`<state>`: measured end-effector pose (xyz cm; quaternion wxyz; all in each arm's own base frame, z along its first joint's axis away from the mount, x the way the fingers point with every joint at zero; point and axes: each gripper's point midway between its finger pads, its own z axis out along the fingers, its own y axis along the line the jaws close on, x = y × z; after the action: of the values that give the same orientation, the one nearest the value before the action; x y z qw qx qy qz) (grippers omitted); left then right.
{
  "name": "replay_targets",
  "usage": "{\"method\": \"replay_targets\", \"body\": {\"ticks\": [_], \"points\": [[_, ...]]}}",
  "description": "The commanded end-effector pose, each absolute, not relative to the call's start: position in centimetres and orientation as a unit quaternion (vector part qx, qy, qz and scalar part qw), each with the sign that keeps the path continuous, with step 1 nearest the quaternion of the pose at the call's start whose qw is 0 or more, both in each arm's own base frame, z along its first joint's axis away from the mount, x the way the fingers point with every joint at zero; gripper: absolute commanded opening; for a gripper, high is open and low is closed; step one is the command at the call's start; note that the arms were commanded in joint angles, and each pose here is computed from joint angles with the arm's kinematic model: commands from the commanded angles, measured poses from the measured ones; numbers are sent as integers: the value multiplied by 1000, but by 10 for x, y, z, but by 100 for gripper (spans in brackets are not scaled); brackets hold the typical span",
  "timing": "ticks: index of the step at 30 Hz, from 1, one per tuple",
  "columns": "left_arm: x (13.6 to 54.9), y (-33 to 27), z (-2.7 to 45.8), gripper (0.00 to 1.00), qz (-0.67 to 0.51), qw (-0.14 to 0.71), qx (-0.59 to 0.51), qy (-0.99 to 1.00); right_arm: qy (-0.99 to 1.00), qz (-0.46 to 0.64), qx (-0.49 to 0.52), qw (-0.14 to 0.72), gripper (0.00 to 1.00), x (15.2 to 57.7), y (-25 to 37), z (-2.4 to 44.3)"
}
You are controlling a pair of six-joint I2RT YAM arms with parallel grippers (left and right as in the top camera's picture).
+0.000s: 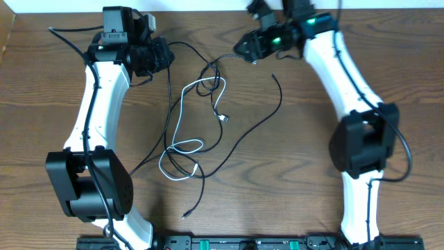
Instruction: Untangle cables
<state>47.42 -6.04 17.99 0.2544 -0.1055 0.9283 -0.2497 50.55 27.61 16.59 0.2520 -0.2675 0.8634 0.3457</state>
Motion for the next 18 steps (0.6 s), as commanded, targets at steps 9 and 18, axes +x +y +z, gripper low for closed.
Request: {"method": "replay_targets", "body": {"ticks": [9,18], "points": [[486,-64,203,7,-302,266,-178,898,860,423,-242,152,48,480,330,108],[486,-63,203,8,-301,267,-178,898,894,384,-166,159,23,493,354,83]]}}
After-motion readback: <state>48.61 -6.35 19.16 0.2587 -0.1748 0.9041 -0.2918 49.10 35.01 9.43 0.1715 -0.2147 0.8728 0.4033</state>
